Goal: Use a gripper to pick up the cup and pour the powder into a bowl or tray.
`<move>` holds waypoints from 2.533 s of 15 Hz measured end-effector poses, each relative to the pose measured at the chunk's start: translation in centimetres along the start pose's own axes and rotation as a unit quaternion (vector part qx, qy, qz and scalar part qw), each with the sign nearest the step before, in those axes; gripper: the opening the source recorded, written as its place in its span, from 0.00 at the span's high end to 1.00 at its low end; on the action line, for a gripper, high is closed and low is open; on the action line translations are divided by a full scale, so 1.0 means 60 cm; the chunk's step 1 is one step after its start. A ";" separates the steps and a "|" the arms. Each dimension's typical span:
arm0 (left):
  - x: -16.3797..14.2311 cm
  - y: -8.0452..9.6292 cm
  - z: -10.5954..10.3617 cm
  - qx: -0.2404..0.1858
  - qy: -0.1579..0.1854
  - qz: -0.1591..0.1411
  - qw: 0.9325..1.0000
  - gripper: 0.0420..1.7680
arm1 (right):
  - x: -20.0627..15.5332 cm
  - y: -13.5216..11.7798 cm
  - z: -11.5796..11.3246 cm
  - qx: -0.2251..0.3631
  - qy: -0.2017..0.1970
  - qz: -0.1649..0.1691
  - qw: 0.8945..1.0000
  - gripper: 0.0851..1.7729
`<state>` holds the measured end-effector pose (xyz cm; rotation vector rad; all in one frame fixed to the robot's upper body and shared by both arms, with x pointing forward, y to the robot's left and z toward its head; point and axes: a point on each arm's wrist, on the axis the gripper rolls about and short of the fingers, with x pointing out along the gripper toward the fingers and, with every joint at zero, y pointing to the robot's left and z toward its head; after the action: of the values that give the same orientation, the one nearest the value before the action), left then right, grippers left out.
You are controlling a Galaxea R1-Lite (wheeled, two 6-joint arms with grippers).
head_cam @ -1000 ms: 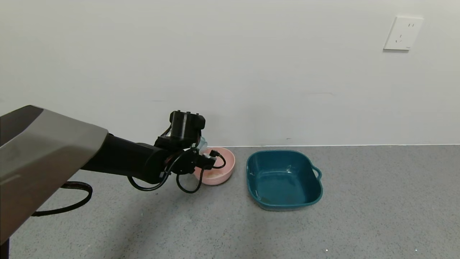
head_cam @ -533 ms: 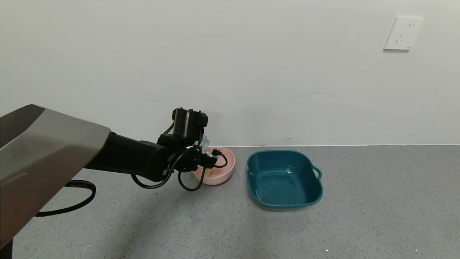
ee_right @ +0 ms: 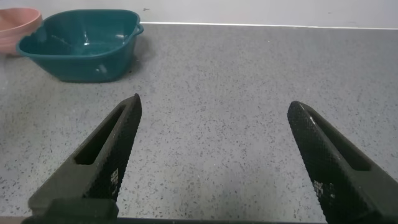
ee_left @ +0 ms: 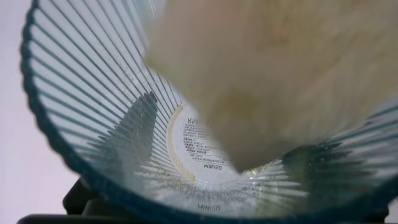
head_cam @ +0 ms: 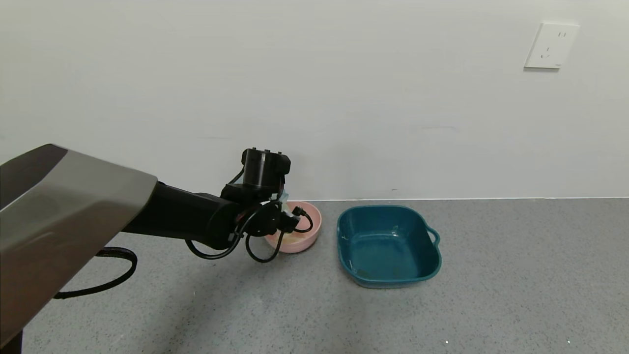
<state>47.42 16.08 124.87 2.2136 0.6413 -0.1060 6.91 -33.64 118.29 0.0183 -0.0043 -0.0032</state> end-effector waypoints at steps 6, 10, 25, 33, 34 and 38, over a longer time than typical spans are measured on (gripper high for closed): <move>0.002 -0.004 0.001 -0.030 -0.003 0.002 1.000 0.29 | 0.000 0.000 0.000 0.000 0.000 0.000 1.000 0.04; 0.012 -0.015 -0.005 -0.074 -0.017 -0.003 0.997 0.29 | 0.000 0.000 0.000 0.000 0.000 0.000 1.000 0.04; 0.007 -0.048 -0.004 -0.417 -0.086 -0.040 0.904 0.29 | 0.000 0.000 0.000 0.000 0.000 0.000 1.000 0.04; -0.004 -0.044 -0.025 -0.611 -0.104 -0.059 0.782 0.29 | 0.000 0.000 0.000 0.000 0.000 0.000 1.000 0.04; -0.004 -0.046 -0.032 -0.632 -0.110 -0.064 0.765 0.29 | 0.000 0.000 0.000 0.000 0.000 0.000 1.000 0.04; 0.003 -0.059 -0.067 -0.723 -0.109 -0.083 0.677 0.29 | 0.000 0.000 0.000 0.000 0.000 0.000 1.000 0.04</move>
<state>45.37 21.03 125.08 0.5636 0.4722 0.0537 6.91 -33.64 118.29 0.0183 -0.0039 -0.0032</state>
